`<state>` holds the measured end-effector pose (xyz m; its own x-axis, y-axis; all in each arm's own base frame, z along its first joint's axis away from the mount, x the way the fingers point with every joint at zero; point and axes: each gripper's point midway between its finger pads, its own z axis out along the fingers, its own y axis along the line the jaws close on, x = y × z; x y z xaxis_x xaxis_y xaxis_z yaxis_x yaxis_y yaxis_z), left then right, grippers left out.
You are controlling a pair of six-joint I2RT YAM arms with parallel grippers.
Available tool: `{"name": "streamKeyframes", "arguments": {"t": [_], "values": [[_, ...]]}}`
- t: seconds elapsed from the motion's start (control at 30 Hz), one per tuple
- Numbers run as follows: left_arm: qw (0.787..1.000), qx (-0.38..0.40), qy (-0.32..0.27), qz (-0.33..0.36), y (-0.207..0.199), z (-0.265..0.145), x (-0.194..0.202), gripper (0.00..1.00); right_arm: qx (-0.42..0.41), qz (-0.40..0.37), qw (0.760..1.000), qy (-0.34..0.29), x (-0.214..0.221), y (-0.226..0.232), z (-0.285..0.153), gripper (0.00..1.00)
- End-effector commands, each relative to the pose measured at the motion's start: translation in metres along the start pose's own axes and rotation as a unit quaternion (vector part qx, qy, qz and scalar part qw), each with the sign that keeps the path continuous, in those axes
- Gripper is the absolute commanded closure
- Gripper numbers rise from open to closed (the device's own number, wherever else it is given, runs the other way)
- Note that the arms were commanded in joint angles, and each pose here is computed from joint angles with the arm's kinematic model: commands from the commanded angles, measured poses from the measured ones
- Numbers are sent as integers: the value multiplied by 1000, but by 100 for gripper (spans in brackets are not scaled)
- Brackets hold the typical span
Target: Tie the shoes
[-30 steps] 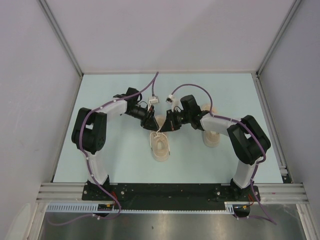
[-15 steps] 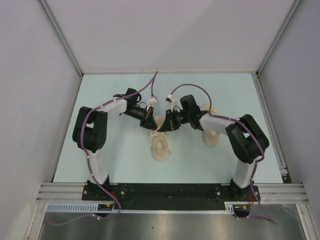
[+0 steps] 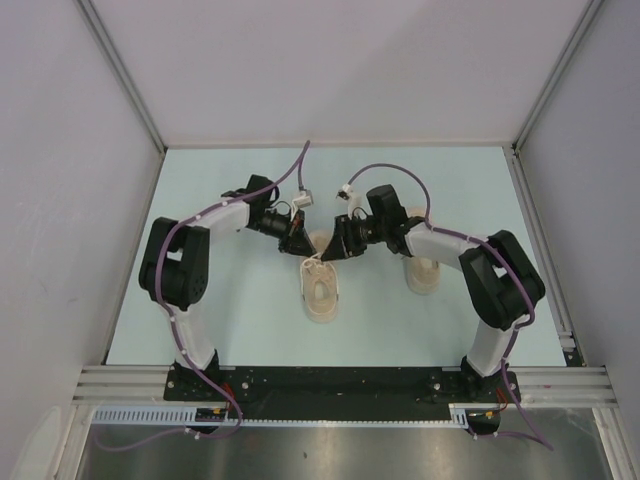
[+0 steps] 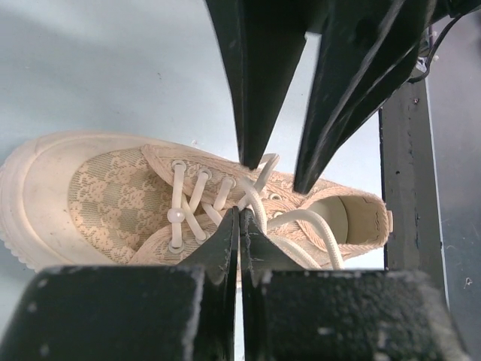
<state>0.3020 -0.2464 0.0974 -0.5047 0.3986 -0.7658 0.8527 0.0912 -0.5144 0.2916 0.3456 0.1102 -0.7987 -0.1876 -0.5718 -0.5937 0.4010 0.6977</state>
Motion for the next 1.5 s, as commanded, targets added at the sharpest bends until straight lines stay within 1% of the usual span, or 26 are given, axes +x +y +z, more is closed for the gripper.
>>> {"name": "streamKeyframes", "arguments": {"t": [0.0,0.1,0.27,0.4,0.5,0.57,0.8,0.87,1.0,1.17,1.23,1.37,1.47], "values": [[999,-3,-24,42,-8,-8,-18,100,-15,-44,998,-29,-31,28,-24,58],[999,-6,-24,41,-8,-8,-18,100,-4,-43,999,-23,-28,25,-28,54],[999,-14,-23,33,-6,-9,-18,100,-2,-49,998,-30,-35,33,-28,53],[999,-13,-24,30,-7,-8,-18,100,-2,-84,996,-19,-33,49,-14,53],[999,-14,-24,29,-7,-9,-17,100,15,-106,994,-8,-26,47,-3,52],[999,-13,-24,28,-8,-8,-15,100,31,-113,993,-7,-25,41,3,47],[999,-12,-24,25,-8,-8,-14,100,44,-127,991,-7,-28,39,17,44],[999,-12,-24,25,-7,-8,-14,100,52,-132,990,-7,-31,41,20,38],[999,-12,-24,26,-7,-8,-14,100,63,-134,989,-5,-31,41,23,38],[999,-12,-23,24,-6,-7,-13,100,58,-136,989,6,-24,45,23,50],[999,-12,-23,24,-6,-7,-13,100,55,-141,988,13,-21,47,22,50],[999,-11,-24,25,-7,-7,-14,100,48,-150,987,28,-14,52,17,46],[999,-11,-24,25,-6,-7,-14,100,50,-158,986,29,-14,49,17,46]]}}
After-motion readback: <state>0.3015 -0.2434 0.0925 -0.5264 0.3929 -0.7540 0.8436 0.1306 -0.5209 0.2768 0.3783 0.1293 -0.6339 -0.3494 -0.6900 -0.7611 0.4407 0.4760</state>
